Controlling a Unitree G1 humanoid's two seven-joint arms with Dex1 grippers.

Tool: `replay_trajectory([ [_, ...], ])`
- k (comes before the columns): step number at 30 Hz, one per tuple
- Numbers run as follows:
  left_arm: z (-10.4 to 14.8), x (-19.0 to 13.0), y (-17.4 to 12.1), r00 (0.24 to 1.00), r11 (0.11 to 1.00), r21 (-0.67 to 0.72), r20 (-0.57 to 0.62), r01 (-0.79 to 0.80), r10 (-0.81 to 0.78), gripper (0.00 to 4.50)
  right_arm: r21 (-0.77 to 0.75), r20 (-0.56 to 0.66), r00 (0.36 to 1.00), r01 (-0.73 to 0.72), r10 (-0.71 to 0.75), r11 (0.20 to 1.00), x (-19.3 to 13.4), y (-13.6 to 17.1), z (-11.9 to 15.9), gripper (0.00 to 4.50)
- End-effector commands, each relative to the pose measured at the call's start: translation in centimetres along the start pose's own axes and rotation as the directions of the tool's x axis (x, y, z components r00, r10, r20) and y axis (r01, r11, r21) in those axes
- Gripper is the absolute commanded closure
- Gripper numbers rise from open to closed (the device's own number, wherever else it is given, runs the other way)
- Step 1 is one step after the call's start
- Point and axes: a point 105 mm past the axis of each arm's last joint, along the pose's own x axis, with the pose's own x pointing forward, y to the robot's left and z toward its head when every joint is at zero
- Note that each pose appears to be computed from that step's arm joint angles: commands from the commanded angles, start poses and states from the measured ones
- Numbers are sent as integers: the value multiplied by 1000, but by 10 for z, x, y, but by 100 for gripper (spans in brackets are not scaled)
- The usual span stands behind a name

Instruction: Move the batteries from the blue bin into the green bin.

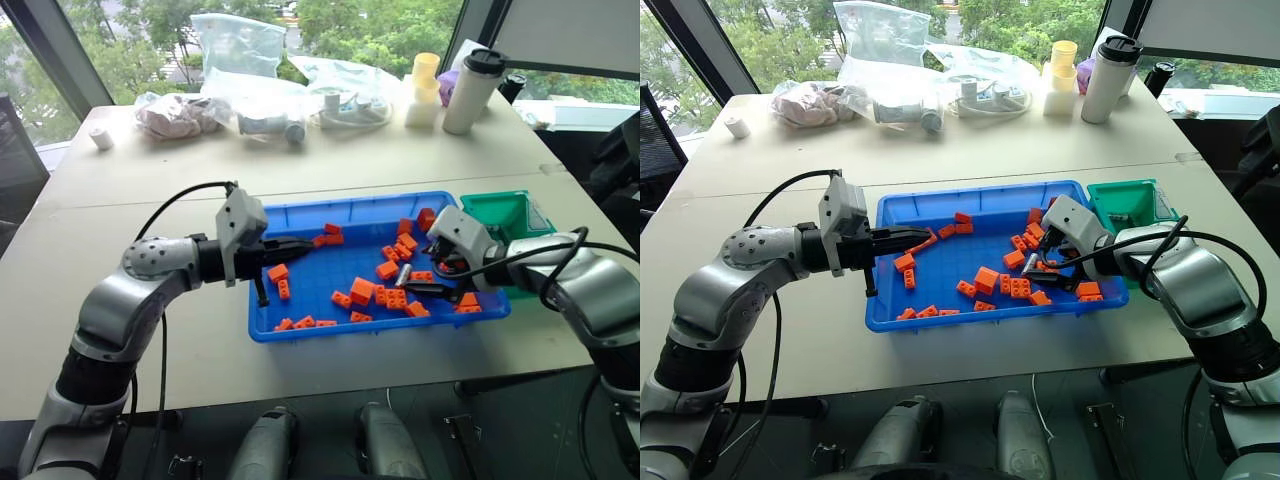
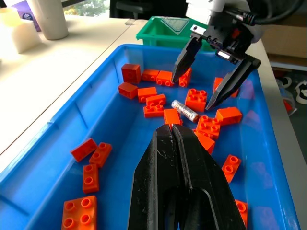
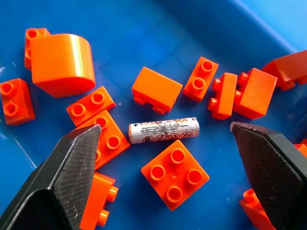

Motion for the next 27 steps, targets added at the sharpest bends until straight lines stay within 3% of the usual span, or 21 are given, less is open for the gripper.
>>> replay_trajectory([
  [1, 10, -3, 0, 1000, 999, 41, 12, -7, 6, 450, -55, 19, 1000, 14, -13, 998, 4, -6, 10, 2],
  [9, 8, -3, -2, 1000, 999, 38, 12, -14, 14, 450, -64, -1, 1000, 17, -17, 998, 17, -14, 8, 2],
  [27, 8, 1, -2, 1000, 999, 43, 21, -16, 15, 450, -52, -55, 998, -10, 7, 999, 12, -8, -8, 2],
])
